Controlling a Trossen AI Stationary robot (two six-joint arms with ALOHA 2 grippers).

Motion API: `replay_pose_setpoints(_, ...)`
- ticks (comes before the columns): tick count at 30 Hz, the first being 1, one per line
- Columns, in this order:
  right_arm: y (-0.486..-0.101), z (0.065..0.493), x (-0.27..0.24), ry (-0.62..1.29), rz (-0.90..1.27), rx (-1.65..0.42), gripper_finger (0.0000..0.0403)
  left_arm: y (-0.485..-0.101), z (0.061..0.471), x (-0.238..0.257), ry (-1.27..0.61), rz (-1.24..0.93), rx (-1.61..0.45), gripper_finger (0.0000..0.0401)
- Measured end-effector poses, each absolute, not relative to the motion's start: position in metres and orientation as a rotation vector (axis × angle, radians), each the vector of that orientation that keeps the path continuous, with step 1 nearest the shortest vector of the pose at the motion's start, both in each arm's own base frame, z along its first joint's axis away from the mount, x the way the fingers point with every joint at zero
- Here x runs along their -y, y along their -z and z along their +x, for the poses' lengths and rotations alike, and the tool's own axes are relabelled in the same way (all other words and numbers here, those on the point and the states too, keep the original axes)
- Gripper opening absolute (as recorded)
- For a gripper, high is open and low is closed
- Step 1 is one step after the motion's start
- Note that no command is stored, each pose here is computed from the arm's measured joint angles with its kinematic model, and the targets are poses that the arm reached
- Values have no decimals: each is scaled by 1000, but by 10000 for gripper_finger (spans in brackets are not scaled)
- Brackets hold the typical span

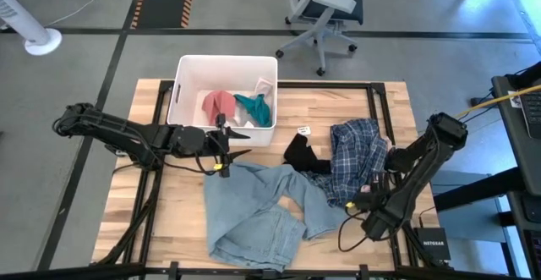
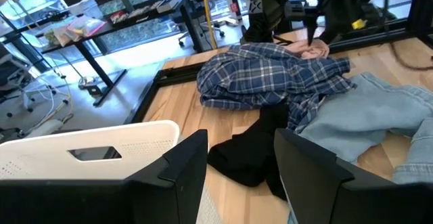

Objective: Sort clothes
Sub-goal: Put the top pink sock into the white bin

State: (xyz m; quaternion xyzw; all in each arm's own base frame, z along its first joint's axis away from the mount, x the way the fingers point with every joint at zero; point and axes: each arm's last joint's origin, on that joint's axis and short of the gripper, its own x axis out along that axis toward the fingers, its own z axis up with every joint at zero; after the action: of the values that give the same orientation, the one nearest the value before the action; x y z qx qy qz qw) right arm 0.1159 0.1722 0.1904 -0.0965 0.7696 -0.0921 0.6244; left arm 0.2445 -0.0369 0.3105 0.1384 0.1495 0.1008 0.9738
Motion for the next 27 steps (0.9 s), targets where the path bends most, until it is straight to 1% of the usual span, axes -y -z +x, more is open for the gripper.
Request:
replay_pose_setpoints(5, -178, 111, -165, 243, -246, -1789, 172, -310, 245, 37, -204, 279, -302, 169)
replay_pose_setpoints(7, -178, 111, -164, 250, -258, -1773, 160, -310, 245, 37, -203, 279, -302, 169)
replay_pose_setpoints(10, -178, 112, -164, 249, -272, -1758, 116, -310, 245, 37, -203, 279, -301, 169)
replay_pose_setpoints(14, -178, 112, -164, 253, -280, -1743, 29, -310, 245, 37, -203, 279, -301, 169)
replay_pose_setpoints(15, -178, 112, -164, 255, -286, -1733, 18, -310, 245, 37, -203, 279, -301, 169)
replay_pose_setpoints(16, -178, 113, -164, 258, -292, -1723, 14, -310, 245, 37, -204, 280, -302, 169)
replay_pose_setpoints(20, -190, 118, -168, 250, -305, -1677, 23, -310, 245, 37, -203, 280, -302, 169)
replay_pose_setpoints(24, -224, 126, -177, 228, -371, -1606, 12, -311, 245, 37, -203, 279, -301, 169)
replay_pose_setpoints(27, -259, 134, -181, 244, -414, -1477, 10, -311, 245, 37, -204, 279, -301, 169)
